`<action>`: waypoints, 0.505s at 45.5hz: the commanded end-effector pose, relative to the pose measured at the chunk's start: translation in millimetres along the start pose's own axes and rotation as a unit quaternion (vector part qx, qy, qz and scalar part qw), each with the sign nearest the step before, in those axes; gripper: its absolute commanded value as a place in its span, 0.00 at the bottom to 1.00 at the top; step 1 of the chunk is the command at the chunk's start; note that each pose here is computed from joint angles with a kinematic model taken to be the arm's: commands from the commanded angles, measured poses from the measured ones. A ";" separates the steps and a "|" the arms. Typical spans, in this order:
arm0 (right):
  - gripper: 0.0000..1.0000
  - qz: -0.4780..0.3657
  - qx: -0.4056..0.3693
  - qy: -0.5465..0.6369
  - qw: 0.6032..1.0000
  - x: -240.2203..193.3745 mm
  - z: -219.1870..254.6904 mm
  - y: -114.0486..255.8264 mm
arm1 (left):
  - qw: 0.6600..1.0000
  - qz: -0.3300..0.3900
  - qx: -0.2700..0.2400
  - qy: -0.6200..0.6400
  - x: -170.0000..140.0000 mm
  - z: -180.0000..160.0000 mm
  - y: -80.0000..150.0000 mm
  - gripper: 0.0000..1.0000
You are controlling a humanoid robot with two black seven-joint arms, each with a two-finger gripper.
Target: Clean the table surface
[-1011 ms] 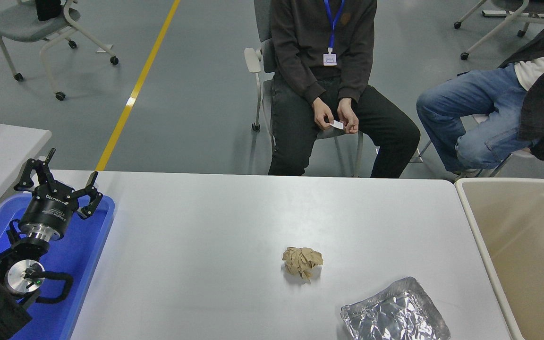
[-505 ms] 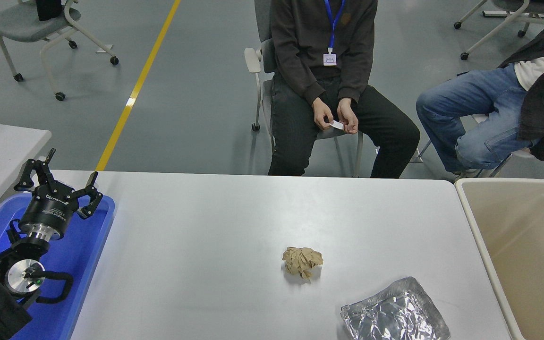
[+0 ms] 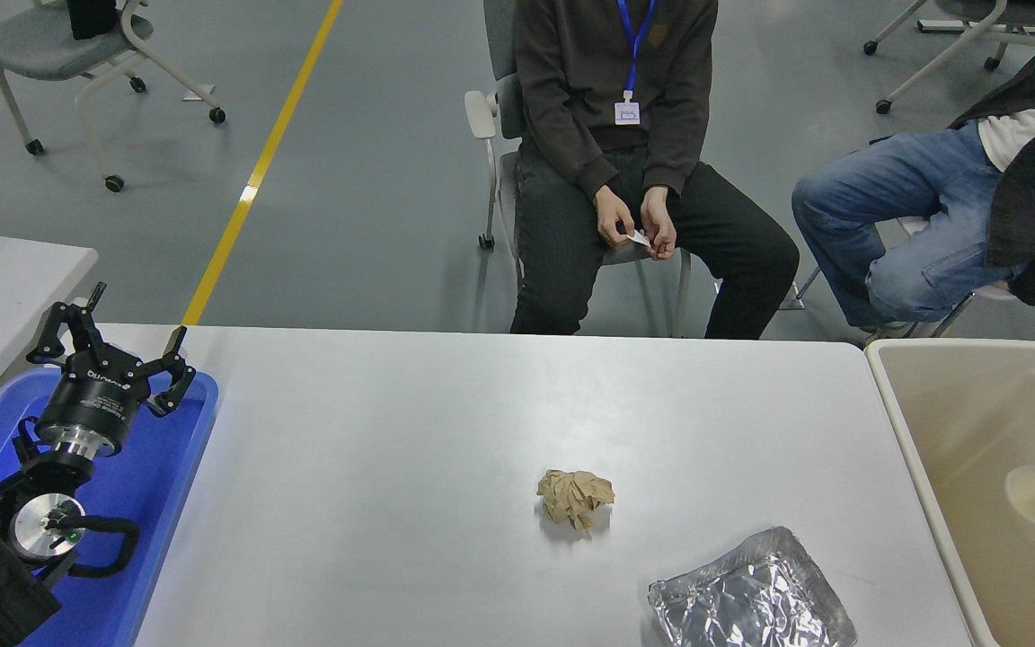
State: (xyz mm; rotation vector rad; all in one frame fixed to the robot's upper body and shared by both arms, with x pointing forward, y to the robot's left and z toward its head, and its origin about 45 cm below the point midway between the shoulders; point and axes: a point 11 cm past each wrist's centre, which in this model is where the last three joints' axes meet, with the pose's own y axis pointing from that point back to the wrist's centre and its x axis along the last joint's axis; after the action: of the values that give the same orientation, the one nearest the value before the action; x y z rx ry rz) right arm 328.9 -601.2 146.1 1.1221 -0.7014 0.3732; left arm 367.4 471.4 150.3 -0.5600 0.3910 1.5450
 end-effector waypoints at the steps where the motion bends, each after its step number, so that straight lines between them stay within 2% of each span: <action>1: 1.00 0.003 0.002 -0.005 1.000 1.6 -2.1 -0.4 | 1.000 0.000 0.000 0.000 0.1 0.0 0.0 1.00; 23: 1.00 0.022 -0.001 -0.034 0.999 10.1 2.8 2.0 | 1.000 0.000 0.000 0.000 -0.1 0.0 0.0 1.00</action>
State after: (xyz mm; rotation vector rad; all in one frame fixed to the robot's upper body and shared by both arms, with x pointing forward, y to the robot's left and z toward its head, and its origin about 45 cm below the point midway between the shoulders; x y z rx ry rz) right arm 334.4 -599.8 150.6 1.1367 -0.7701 0.3726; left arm 367.4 471.4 150.3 -0.5600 0.3910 1.5450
